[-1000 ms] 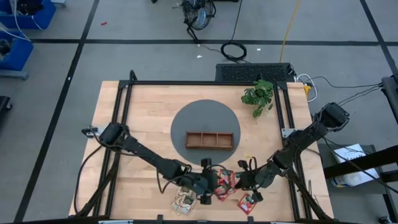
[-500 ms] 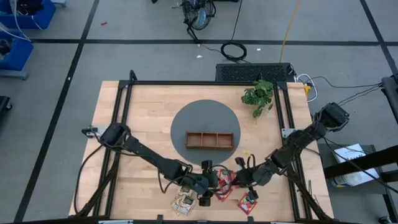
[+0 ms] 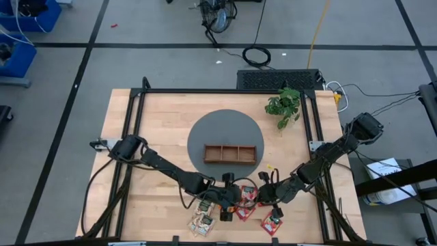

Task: Pick & Place Tea
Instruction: Put the red tea bag into the right section of the wooden organizer

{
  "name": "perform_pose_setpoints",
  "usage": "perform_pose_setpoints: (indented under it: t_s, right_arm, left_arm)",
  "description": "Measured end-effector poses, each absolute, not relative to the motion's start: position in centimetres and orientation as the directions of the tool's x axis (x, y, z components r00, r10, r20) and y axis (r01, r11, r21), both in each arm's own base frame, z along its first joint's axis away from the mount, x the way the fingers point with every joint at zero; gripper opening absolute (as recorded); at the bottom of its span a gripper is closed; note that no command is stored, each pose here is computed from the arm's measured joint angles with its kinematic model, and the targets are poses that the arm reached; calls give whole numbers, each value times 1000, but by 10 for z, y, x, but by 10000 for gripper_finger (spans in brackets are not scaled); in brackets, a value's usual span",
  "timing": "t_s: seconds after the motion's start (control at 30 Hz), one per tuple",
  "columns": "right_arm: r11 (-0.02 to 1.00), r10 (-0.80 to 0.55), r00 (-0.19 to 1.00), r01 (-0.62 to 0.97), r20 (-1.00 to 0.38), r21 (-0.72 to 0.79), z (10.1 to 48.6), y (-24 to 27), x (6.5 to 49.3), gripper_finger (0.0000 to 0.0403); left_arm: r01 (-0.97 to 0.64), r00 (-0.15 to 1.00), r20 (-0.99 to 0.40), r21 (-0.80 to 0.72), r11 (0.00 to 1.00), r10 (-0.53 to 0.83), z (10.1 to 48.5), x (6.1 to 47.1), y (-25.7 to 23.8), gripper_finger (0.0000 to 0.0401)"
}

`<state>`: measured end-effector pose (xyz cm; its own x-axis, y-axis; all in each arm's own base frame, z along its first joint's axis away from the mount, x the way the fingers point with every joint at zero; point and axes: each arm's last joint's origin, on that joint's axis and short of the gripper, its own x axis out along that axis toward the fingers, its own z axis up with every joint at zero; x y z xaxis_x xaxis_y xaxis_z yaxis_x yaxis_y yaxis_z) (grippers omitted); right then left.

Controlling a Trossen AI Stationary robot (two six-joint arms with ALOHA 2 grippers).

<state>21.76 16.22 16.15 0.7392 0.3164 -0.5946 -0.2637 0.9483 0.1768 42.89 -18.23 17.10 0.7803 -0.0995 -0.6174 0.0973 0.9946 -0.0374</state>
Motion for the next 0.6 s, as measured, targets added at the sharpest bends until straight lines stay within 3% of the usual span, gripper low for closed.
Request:
perform_pose_setpoints:
  t_s: [0.5, 0.6]
  right_arm:
    - [953, 301, 693, -236, -655, 188, 156, 163, 210, 0]
    - [952, 305, 696, -238, -650, 192, 157, 164, 210, 0]
  left_arm:
    - [104, 719, -685, -58, 993, -115, 166, 418, -191, 2]
    - [140, 717, -675, -104, 985, -174, 167, 419, -194, 2]
